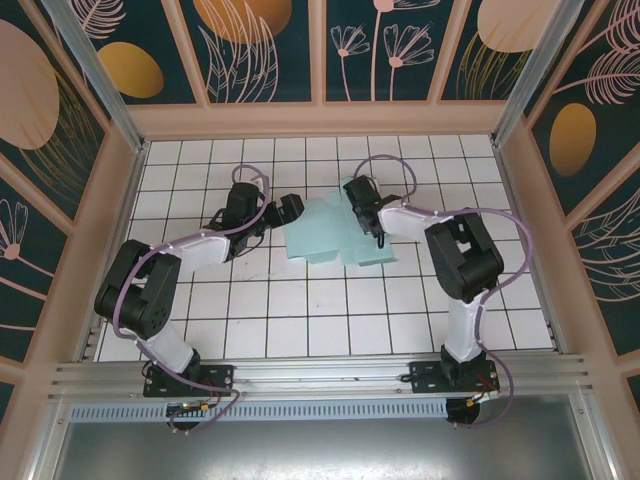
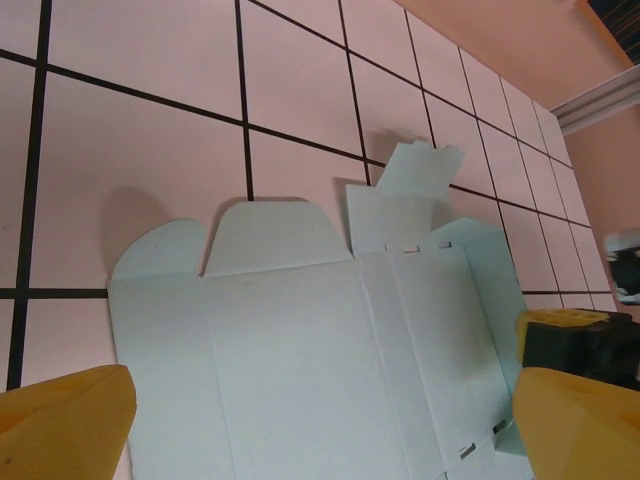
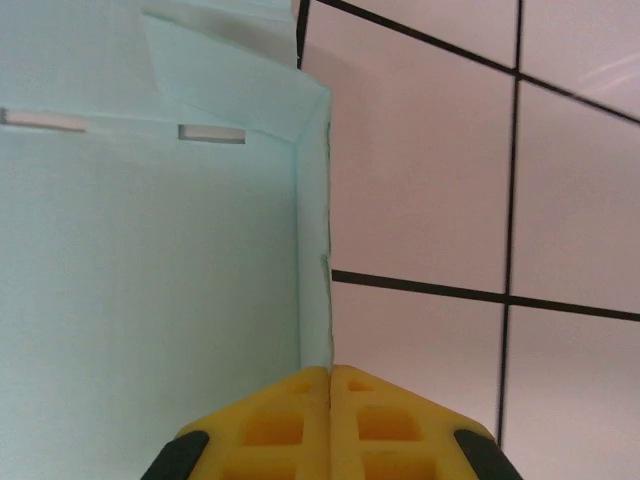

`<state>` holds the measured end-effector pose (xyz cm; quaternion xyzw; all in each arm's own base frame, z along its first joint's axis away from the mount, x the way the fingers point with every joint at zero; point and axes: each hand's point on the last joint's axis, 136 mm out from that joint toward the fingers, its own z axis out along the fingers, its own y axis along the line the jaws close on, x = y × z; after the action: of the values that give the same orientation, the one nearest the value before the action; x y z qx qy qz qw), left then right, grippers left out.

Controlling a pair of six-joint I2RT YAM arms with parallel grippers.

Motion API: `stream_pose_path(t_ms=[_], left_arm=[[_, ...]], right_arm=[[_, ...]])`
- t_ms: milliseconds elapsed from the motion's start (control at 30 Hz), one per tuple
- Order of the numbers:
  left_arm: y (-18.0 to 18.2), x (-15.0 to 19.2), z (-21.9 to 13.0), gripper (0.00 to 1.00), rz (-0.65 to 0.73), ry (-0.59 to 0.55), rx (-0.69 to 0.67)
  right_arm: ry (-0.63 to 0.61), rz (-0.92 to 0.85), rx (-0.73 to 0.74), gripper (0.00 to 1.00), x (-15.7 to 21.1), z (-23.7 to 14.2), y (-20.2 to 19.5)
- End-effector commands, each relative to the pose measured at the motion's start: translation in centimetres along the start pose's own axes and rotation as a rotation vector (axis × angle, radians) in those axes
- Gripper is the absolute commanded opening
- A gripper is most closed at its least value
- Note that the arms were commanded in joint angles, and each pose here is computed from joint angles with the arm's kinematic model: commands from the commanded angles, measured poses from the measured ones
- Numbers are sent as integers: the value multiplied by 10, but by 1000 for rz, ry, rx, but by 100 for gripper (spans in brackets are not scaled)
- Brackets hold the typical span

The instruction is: Fold the paper box

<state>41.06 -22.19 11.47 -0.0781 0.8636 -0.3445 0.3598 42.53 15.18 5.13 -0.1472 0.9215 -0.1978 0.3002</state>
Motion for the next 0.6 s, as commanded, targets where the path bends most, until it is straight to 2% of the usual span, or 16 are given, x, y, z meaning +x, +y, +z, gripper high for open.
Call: stream_pose_path(t_ms=[0, 67, 167, 200, 267, 333, 433, 567], left_arm=[[-2, -5, -5, 96, 31, -16, 6], [-2, -5, -6, 96, 39, -18, 3], [-1, -2, -8, 96, 58, -12, 4], [-1, -2, -8, 96, 64, -9, 3], [0, 0, -7, 95, 75, -2, 4], [-1, 1, -6, 95, 78, 3, 10], [-1, 1, -5, 95, 81, 2, 17], [-3, 2, -1, 95, 87, 18, 22]], right_arm=[[32, -94, 174, 0, 5, 2, -14], [28, -79, 126, 0, 3, 3, -7], [-25, 26, -62, 0, -11, -8, 6], [-55, 63, -168, 0, -18, -17, 17], [-83, 141, -291, 0, -26, -23, 15], [-87, 172, -357, 0, -29, -27, 15], [-54, 118, -269, 0, -23, -20, 7], [2, -49, -3, 0, -8, -2, -6]])
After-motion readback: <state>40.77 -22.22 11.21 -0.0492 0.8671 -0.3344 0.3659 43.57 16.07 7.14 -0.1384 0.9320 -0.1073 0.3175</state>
